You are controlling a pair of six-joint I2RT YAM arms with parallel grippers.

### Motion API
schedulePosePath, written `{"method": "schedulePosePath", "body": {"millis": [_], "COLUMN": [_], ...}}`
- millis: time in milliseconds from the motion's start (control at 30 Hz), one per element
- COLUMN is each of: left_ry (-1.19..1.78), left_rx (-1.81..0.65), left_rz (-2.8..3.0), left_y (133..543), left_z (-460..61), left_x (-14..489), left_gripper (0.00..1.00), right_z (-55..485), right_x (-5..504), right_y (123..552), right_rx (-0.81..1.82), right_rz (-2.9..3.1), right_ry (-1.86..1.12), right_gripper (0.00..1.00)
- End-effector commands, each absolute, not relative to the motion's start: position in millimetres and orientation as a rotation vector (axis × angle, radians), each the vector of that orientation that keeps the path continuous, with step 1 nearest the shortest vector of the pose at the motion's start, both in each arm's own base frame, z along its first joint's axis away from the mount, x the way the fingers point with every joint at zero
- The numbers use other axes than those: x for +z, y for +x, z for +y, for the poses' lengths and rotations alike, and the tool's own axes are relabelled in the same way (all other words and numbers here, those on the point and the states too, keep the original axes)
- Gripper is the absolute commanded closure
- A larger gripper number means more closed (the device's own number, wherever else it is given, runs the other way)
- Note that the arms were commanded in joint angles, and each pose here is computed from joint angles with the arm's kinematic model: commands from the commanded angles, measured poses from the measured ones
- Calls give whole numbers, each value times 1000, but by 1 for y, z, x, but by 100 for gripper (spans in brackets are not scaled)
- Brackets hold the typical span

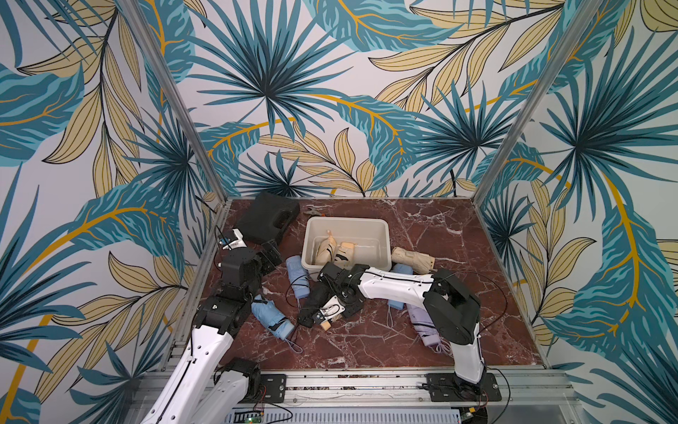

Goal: Put the umbrella into the storage box
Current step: Pick up the umbrella from the center of the board.

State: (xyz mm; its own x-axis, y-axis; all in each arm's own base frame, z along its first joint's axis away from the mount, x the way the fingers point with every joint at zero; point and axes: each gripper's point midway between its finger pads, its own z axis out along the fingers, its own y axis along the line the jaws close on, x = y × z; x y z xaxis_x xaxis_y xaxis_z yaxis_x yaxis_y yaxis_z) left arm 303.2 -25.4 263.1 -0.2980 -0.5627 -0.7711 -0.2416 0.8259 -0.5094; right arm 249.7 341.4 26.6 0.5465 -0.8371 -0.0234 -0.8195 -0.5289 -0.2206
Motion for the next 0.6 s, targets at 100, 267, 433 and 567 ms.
{"method": "schedulePosePath", "body": {"millis": [100,267,433,567], "left_ry": [-619,-622,-626,-627], "left_rx": [-348,-348,-347,-345], "left_rz": [1862,1861,1850,1843], "left_y": [302,301,299,297], "left_z": [-20,-20,-18,-17], "left_x": [264,265,268,270], "left_gripper": [8,8,8,8], "right_z": [327,323,318,308], "right_x": [35,51,68,81], "right_y": [221,208,194,182], "right_rx": [-14,34,80,120], "right_rz": [1455,1464,1485,1521], "right_ry": [-2575,-2509,-2417,-2348], "right_gripper": [62,67,69,72]}}
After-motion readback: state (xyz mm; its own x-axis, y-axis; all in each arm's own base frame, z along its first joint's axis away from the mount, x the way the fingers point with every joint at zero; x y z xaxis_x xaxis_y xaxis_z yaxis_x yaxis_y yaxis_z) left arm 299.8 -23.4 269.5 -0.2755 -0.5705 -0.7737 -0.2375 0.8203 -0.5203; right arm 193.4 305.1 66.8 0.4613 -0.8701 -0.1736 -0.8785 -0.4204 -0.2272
